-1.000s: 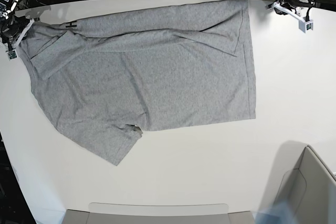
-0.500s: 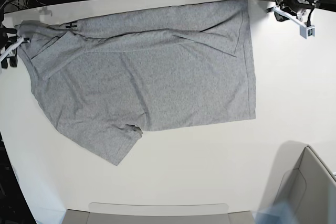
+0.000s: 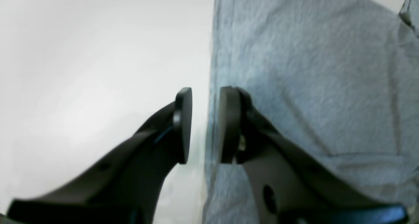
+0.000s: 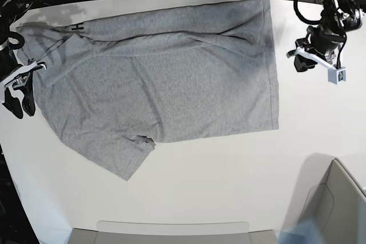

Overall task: Fold the T-shirt properly
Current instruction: 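Open both grippers and release the shirt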

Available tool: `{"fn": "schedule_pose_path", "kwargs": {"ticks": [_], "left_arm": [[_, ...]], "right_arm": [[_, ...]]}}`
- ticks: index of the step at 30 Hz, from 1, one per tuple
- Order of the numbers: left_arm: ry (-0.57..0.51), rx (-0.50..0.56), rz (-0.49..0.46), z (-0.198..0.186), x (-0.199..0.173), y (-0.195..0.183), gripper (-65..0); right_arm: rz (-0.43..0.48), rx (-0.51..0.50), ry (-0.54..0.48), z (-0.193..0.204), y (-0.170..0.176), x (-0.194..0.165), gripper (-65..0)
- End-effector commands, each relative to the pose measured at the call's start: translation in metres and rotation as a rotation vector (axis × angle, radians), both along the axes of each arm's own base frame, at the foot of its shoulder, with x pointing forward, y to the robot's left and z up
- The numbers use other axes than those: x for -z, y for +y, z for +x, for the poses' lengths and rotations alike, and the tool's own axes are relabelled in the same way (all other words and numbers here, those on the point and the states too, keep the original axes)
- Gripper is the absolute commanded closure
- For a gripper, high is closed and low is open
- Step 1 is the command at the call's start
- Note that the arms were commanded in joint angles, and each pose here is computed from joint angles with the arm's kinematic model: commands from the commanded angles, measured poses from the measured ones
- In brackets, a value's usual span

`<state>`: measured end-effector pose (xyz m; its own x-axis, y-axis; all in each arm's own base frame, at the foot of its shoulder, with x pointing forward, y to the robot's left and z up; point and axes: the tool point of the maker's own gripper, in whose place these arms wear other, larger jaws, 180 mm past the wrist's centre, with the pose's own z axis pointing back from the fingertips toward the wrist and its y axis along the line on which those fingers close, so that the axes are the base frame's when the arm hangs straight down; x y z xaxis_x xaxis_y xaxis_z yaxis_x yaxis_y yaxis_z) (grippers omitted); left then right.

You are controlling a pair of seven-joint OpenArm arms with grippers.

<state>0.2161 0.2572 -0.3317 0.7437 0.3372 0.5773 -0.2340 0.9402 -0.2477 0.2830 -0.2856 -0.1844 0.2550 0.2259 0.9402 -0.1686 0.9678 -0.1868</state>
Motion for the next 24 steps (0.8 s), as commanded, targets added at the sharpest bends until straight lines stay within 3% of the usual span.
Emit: {"fn": "schedule_pose_path", "kwargs": {"ticks": [1, 7, 14, 17, 20, 24], "left_arm": [[-0.061, 0.009, 0.018, 0.015, -0.015, 0.002, -12.2], [-0.046, 0.023, -0.042, 0.045, -0.037, -0.007, -13.0], [-0.161, 0.2, 0.043, 0.062, -0.052, -0.023, -12.8], [-0.221, 0.229, 0.057, 0.068, -0.059, -0.027, -13.3], [-0.301, 0.287, -0.004, 0.073, -0.071, -0.042, -19.1], [-0.355, 0.346, -0.187, 0.071, -0.087, -0.07, -28.0]], "right_arm": [[-0.022, -0.026, -0.08, 0.005, 0.003, -0.023, -18.8], [-0.004, -0.019, -0.153, 0.015, 0.005, -0.041, -18.7], [0.04, -0.022, -0.192, 0.022, 0.013, -0.046, -18.7], [0.071, -0.085, -0.203, 0.022, 0.027, -0.049, -18.7], [0.113, -0.186, -0.2, 0.016, 0.045, -0.049, -18.8], [0.126, -0.229, -0.206, 0.016, 0.054, -0.052, -18.8]]}}
